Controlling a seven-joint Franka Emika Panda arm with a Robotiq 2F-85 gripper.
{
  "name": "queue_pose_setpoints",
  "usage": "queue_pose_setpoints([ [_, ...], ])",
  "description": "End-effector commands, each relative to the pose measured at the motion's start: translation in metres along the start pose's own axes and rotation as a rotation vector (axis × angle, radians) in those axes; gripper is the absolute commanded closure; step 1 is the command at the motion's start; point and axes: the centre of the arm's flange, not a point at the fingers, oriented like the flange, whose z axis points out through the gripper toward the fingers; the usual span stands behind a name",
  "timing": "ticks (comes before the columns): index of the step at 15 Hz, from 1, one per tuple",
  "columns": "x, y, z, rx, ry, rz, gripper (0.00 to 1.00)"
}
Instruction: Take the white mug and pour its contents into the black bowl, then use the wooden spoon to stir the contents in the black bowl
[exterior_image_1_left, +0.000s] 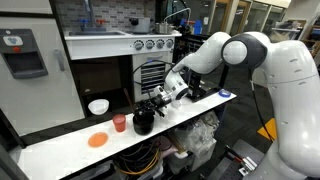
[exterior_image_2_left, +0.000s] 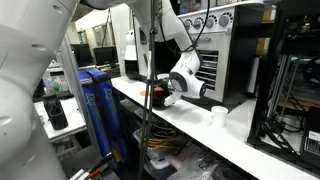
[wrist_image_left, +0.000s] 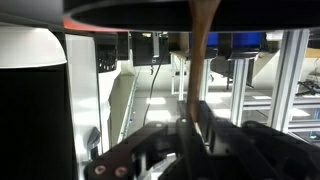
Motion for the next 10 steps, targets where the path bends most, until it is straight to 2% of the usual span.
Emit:
queue_pose_setpoints([
  [1,-0.020,-0.011,0.006,0.006,0.014,-0.034,0.97],
  [10,-0.020,-0.010,-0.023,-0.021,-0.019,-0.035,0.97],
])
